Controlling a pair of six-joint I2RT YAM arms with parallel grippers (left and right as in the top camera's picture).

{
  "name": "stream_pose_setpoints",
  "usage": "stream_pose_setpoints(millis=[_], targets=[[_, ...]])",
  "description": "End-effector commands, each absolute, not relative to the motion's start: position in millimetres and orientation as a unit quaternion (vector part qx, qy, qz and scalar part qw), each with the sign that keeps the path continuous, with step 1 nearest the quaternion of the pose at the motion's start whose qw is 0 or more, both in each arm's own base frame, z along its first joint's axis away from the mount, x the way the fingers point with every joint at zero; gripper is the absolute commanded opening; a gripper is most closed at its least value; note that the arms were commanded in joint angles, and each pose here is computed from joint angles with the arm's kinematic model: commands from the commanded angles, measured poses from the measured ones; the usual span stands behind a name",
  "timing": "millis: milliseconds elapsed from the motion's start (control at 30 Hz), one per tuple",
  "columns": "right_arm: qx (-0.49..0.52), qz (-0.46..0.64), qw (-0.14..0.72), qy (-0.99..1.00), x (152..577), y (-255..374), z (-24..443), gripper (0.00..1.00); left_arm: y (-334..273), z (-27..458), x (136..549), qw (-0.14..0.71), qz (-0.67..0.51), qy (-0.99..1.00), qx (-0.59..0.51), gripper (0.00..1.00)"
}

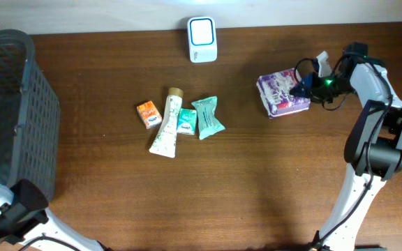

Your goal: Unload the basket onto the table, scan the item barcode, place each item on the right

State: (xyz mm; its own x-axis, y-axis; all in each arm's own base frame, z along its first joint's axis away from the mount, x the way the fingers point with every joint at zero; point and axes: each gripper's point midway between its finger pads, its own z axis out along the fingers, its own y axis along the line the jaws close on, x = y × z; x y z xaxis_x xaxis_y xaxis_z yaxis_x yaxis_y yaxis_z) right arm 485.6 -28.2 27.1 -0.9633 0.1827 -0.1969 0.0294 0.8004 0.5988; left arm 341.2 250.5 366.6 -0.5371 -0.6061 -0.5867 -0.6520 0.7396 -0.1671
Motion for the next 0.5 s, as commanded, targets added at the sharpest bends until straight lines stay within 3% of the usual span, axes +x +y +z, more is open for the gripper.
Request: stream_pose_setpoints(millis=[0, 133, 267, 333, 467], targets=[[0.056, 0.324, 0.114, 0.937, 483.7, -22.3, 28.5, 0.04, 248.6, 374.7, 337.5, 0.33, 0.041, 0.875, -0.353, 0.99], [0.083, 0.253, 0.149, 0.952, 488.5, -36.5, 75.3, 0.04, 248.6, 374.7, 337.5, 0.33, 0.041, 0.875, -0.353, 0.99], [0.136, -0.004, 0.195, 0.971, 480.2, -70.7, 135.1, 0.04, 248.6, 374.7, 337.5, 0.33, 0.041, 0.875, -0.353, 0.99], [0.149, -0.151, 0.179, 0.961, 467.7, -81.0, 137.6, 0.04, 248.6, 374.7, 337.5, 0.33, 0.041, 0.875, -0.353, 0.99], [0.08, -0.221, 0.143, 0.961, 467.6, -27.7, 104.4, 0.04, 248.6, 374.7, 337.5, 0.33, 0.041, 0.875, -0.353, 0.99]])
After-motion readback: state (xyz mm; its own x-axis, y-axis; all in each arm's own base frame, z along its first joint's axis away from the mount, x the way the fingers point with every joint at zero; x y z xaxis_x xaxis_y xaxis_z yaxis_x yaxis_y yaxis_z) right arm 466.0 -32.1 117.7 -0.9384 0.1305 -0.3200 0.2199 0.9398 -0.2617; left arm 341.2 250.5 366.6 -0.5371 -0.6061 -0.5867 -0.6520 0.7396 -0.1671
